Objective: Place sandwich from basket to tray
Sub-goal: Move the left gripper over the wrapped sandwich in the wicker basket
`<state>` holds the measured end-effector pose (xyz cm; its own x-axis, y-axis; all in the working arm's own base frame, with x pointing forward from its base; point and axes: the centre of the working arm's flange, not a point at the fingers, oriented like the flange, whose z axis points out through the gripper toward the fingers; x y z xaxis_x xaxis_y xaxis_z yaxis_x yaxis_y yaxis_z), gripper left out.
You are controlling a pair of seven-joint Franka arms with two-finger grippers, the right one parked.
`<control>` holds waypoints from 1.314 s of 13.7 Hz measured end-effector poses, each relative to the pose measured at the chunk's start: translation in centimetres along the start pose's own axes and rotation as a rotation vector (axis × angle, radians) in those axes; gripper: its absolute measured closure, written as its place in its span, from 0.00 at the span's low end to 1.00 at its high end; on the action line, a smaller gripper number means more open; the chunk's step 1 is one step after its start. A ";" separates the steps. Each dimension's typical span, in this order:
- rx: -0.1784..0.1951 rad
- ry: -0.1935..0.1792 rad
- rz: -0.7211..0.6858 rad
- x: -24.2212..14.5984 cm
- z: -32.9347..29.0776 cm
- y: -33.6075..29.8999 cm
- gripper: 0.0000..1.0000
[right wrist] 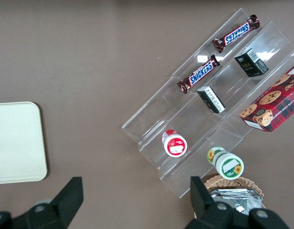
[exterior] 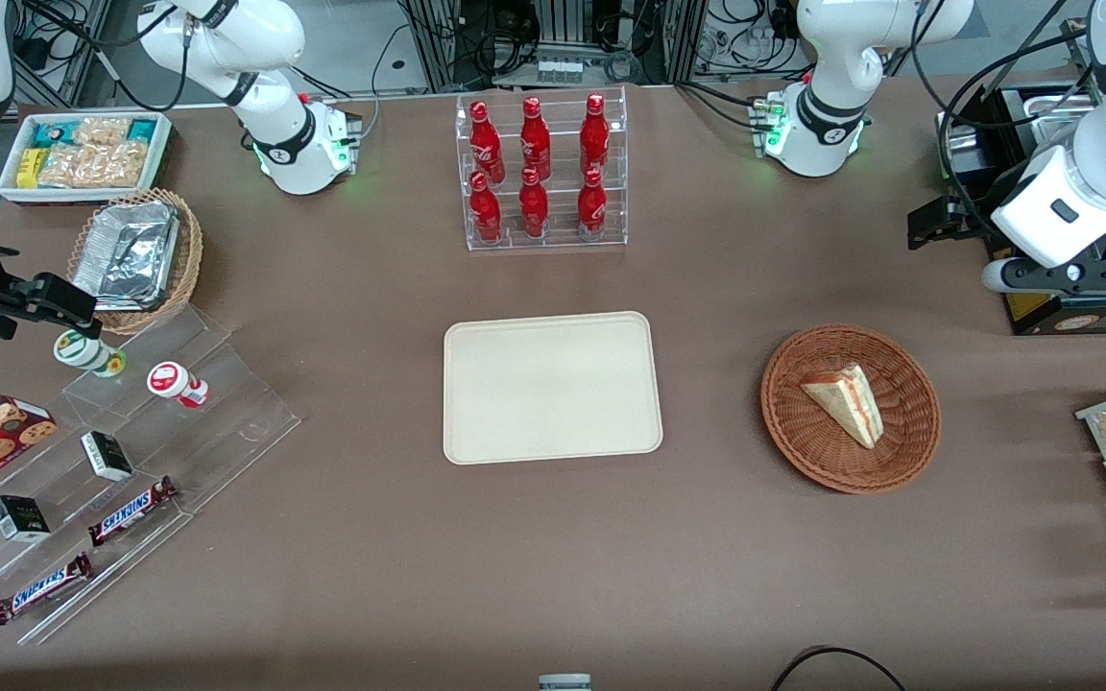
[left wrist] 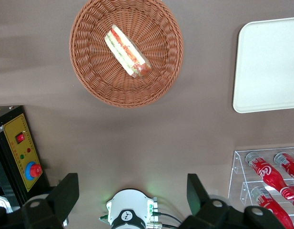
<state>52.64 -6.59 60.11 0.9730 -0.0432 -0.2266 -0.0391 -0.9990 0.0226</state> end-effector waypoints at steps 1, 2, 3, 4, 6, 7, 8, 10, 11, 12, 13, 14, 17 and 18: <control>0.000 0.006 -0.001 0.1 0.0 0.0 0.00; -0.001 0.020 0.000 0.3 -0.1 0.0 0.00; -0.002 0.028 0.000 0.4 -0.1 0.0 0.00; -0.002 0.026 0.000 0.5 0.1 0.0 0.00; -0.001 0.019 -0.001 1.1 1.5 0.0 0.00; -0.001 0.022 -0.001 1.6 2.7 0.0 0.00; 0.000 0.026 -0.002 2.1 4.0 0.1 0.00; 0.004 0.017 -0.004 2.8 6.6 0.0 0.00; 0.006 0.022 -0.004 3.3 8.0 0.0 0.00; 0.009 0.034 -0.005 3.7 9.6 -0.1 0.00; 0.017 0.043 -0.005 4.1 11.2 -0.2 0.00; 0.024 0.051 -0.005 4.3 12.6 -0.3 0.00; 0.032 0.087 -0.002 4.9 16.2 -0.5 0.00; 0.031 0.105 -0.001 5.0 17.4 -0.6 0.00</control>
<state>53.58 -6.48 42.02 0.9915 -0.0421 -0.1228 -0.0434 -0.9990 -0.0081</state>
